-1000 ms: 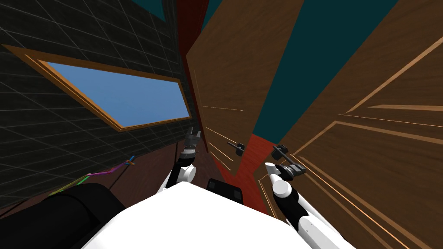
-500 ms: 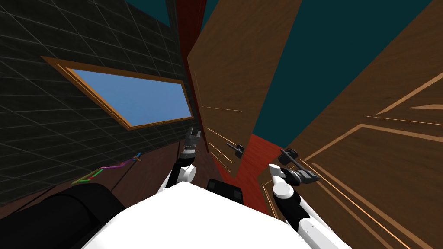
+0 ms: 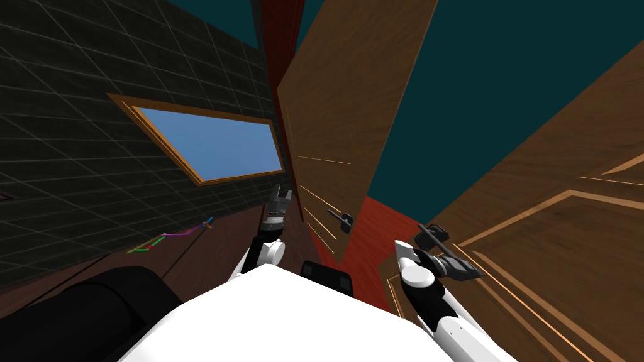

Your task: Push the door open

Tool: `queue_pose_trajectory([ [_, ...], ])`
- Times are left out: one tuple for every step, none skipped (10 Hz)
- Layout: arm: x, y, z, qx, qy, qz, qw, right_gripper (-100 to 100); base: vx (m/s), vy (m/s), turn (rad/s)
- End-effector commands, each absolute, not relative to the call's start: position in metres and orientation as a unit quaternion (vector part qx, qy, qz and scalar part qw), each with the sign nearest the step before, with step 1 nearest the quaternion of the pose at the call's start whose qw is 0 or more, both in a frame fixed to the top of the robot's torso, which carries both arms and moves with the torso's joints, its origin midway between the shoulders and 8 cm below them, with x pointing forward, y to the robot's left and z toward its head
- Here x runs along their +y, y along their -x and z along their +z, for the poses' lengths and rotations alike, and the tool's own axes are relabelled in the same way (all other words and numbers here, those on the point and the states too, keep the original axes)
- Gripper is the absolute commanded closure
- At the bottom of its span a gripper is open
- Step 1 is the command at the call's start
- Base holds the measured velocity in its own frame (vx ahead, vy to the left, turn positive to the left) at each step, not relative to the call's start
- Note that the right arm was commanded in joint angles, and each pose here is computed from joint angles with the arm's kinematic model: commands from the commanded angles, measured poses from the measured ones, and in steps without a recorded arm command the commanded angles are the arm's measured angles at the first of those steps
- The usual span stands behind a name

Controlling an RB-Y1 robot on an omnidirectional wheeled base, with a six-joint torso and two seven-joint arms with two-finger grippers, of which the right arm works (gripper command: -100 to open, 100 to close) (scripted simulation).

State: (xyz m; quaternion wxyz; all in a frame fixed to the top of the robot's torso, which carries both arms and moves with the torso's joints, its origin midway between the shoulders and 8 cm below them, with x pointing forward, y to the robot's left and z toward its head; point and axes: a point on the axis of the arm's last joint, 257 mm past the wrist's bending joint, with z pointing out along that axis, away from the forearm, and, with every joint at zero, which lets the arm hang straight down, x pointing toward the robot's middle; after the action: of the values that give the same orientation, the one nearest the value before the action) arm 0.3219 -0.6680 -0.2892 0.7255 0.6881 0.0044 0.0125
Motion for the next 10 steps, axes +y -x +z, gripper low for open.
queue_pose_trajectory([
  [-0.670, -0.331, -0.275, 0.000, -0.681, 0.022, 0.732, 100, 0.001, -0.005, -0.018],
  [-0.674, -0.318, -0.277, -0.014, -0.684, 0.005, 0.730, 100, 0.015, -0.033, 0.075],
  [-0.677, -0.305, -0.279, -0.028, -0.687, -0.011, 0.726, 100, 0.054, -0.061, 0.236],
  [-0.677, -0.305, -0.279, -0.028, -0.687, -0.011, 0.726, 100, 0.040, -0.075, 0.127],
  [-0.680, -0.293, -0.281, -0.040, -0.689, -0.027, 0.723, 100, 0.037, -0.064, 0.115],
  [-0.682, -0.282, -0.283, -0.052, -0.692, -0.041, 0.719, 100, 0.061, -0.078, 0.208],
  [-0.682, -0.282, -0.283, -0.052, -0.692, -0.041, 0.719, 100, 0.046, -0.065, 0.071],
  [-0.684, -0.263, -0.287, -0.072, -0.696, -0.066, 0.711, 100, 0.056, -0.087, 0.243],
  [-0.684, -0.263, -0.287, -0.072, -0.696, -0.066, 0.711, 100, 0.068, -0.104, 0.163],
  [-0.684, -0.250, -0.291, -0.086, -0.699, -0.084, 0.705, 100, 0.069, -0.097, 0.123],
])
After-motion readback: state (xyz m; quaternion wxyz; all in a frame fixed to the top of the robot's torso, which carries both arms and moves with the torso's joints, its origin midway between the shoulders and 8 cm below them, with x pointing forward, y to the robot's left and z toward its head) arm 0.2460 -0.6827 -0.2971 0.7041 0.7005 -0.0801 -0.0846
